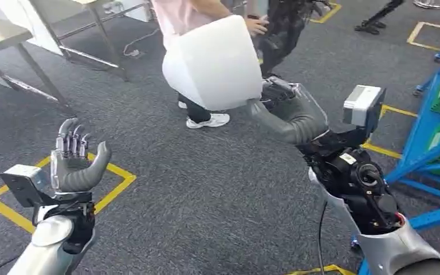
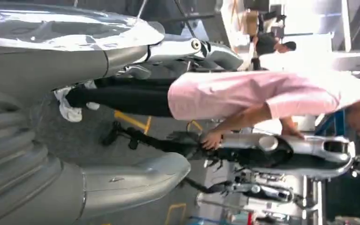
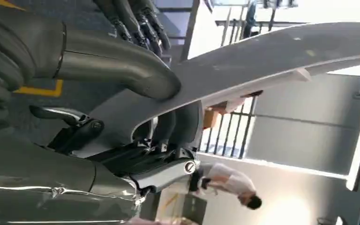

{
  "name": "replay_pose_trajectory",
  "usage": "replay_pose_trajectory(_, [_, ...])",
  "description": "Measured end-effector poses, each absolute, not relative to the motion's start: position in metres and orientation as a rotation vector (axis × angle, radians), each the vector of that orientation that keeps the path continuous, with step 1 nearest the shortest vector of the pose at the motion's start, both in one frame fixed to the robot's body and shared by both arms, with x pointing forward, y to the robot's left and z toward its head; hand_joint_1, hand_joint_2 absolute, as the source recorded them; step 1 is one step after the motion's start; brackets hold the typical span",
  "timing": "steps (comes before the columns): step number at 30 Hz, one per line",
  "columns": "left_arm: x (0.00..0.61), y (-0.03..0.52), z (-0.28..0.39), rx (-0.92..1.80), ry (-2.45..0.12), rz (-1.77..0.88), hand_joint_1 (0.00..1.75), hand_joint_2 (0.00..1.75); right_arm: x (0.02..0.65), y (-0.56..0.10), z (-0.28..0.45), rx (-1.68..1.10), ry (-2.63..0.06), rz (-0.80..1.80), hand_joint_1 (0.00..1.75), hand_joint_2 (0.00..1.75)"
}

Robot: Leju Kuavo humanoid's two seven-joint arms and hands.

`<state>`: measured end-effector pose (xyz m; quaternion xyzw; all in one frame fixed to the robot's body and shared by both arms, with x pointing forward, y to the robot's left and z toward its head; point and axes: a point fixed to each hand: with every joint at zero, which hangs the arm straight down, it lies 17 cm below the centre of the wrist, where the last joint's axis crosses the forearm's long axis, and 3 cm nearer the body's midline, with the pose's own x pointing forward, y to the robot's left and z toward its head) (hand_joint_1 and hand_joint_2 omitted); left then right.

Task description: Take the parts from the cabinet and place them on the table.

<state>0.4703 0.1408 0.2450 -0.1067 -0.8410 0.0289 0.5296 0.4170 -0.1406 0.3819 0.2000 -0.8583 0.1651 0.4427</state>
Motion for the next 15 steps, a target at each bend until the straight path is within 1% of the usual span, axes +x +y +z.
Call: replay_pose_trajectory(15, [0.47, 0.142, 0.2449, -0.252, -2.014, 0.067, 0.0, 1.75, 0.4251, -0.1409, 0.3732, 0.51, -2.103, 0.399, 1.75, 1.75])
